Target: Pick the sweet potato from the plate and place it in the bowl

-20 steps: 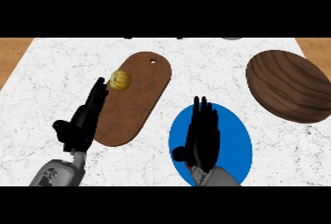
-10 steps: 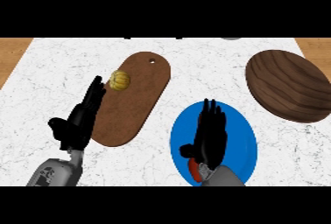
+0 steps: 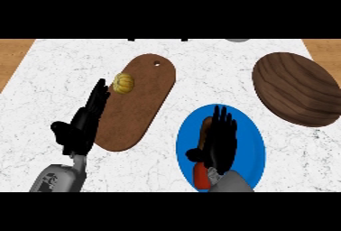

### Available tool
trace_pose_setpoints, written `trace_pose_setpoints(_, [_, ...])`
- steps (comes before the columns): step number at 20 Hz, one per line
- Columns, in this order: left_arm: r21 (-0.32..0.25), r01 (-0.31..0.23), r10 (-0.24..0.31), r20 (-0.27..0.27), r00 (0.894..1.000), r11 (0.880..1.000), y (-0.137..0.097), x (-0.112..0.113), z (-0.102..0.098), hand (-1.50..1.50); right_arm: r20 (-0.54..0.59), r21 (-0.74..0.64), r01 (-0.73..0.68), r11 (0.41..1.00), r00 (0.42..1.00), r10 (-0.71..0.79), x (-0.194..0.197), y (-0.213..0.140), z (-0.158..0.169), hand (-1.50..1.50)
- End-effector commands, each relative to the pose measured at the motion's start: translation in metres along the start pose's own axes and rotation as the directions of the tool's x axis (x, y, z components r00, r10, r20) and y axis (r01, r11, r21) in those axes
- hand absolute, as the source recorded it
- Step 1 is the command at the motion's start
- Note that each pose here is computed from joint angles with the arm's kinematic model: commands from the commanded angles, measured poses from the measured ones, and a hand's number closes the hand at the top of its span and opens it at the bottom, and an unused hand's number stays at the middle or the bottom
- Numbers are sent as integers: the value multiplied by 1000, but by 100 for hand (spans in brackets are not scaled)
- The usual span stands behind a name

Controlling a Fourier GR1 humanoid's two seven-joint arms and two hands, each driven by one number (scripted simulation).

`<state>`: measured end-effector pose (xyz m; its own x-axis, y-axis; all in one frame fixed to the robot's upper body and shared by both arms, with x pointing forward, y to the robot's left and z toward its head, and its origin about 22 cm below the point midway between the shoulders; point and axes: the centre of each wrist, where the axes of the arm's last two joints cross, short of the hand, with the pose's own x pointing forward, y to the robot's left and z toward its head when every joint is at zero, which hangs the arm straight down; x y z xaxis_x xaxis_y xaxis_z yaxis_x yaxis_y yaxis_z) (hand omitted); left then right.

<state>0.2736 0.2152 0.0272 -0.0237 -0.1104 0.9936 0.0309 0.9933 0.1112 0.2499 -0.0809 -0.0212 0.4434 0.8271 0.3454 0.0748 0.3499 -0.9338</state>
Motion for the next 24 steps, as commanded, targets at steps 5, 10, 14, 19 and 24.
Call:
trace_pose_setpoints(5, [3, 5, -5, -2, 1000, 1000, -9, -4, 4, 0, 73, 110, -186, 976, 981, 178, -5, 19, -9, 150])
trace_pose_setpoints(10, [13, -2, 2, 13, 1000, 1000, -8, -6, -2, 0, 92, 132, -147, 980, 986, 136, -1, 23, -7, 150])
trace_pose_setpoints(14, [2, 5, -5, 12, 1000, 1000, -8, 5, -1, 0, 161, 225, 69, 972, 981, -107, -20, 18, 9, 150])
trace_pose_setpoints(19, [4, -12, 12, 4, 1000, 1000, -3, 4, -4, 0, 326, 426, 399, 812, 770, -549, 2, -50, 3, 150])
trace_pose_setpoints(24, [13, -13, 13, -1, 1000, 1000, 4, 4, -1, 0, 466, 457, 489, 743, 579, -669, -34, -69, 1, 150])
